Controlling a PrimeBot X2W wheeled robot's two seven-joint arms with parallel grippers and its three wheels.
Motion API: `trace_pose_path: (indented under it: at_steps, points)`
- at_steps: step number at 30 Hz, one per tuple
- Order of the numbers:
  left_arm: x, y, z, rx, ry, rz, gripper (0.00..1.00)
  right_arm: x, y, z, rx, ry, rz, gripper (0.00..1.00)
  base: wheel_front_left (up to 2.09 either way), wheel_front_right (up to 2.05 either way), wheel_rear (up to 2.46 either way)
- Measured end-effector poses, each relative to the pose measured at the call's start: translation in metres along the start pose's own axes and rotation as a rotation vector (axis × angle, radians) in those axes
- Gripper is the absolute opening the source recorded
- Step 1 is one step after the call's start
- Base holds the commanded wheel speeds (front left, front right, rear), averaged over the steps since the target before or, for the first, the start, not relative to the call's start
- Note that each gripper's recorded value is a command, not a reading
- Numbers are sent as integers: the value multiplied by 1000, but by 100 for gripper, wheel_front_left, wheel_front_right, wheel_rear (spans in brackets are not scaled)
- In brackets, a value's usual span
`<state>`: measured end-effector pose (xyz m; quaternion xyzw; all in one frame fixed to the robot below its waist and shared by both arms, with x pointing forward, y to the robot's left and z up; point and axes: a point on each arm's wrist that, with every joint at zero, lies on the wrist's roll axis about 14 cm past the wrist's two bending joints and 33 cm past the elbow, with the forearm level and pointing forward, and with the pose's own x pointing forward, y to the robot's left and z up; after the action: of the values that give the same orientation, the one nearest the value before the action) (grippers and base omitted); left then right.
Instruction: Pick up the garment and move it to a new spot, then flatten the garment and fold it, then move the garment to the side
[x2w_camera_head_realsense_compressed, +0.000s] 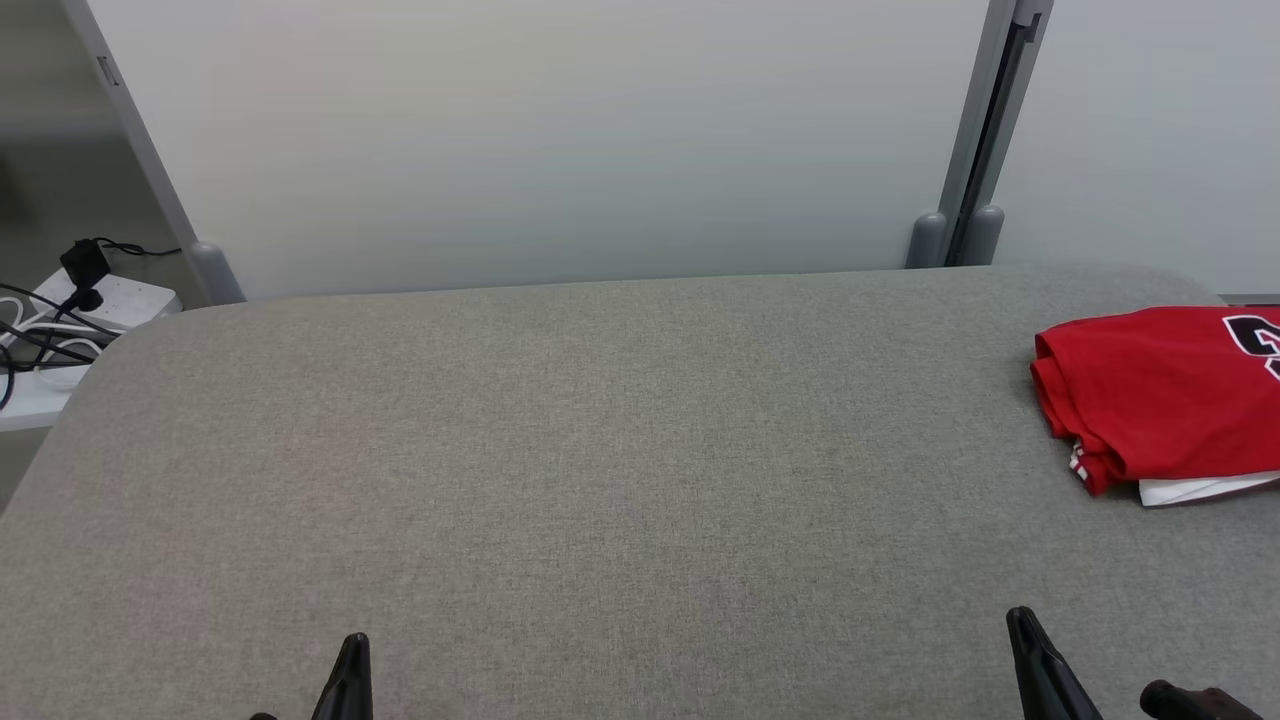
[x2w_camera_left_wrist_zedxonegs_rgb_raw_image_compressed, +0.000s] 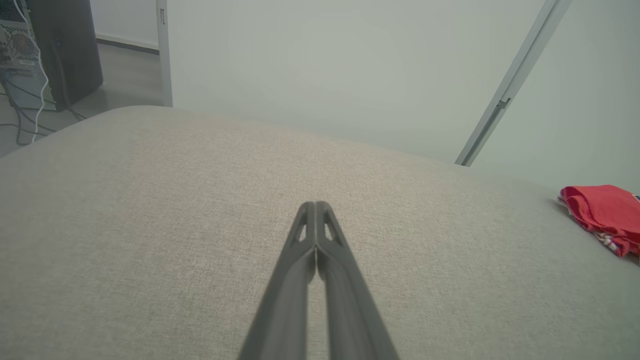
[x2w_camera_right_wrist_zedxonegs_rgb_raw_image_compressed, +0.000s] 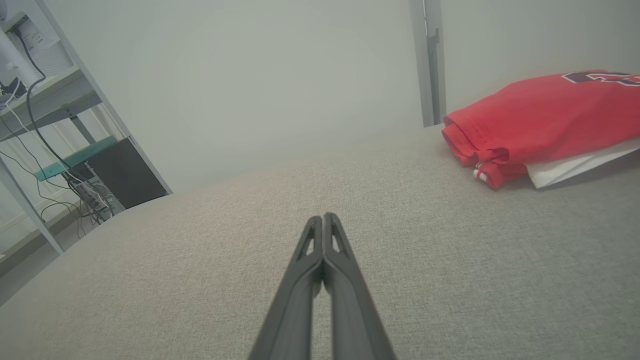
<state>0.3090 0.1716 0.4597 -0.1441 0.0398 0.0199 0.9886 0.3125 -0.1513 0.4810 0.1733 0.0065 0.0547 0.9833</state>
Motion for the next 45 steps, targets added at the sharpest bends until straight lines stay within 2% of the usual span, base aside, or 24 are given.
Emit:
trace_pose_path:
  at_steps: [45]
  points:
    - [23, 11, -1, -497, 66, 59, 0, 21, -30, 3, 468, 8, -126, 0, 0, 0, 0]
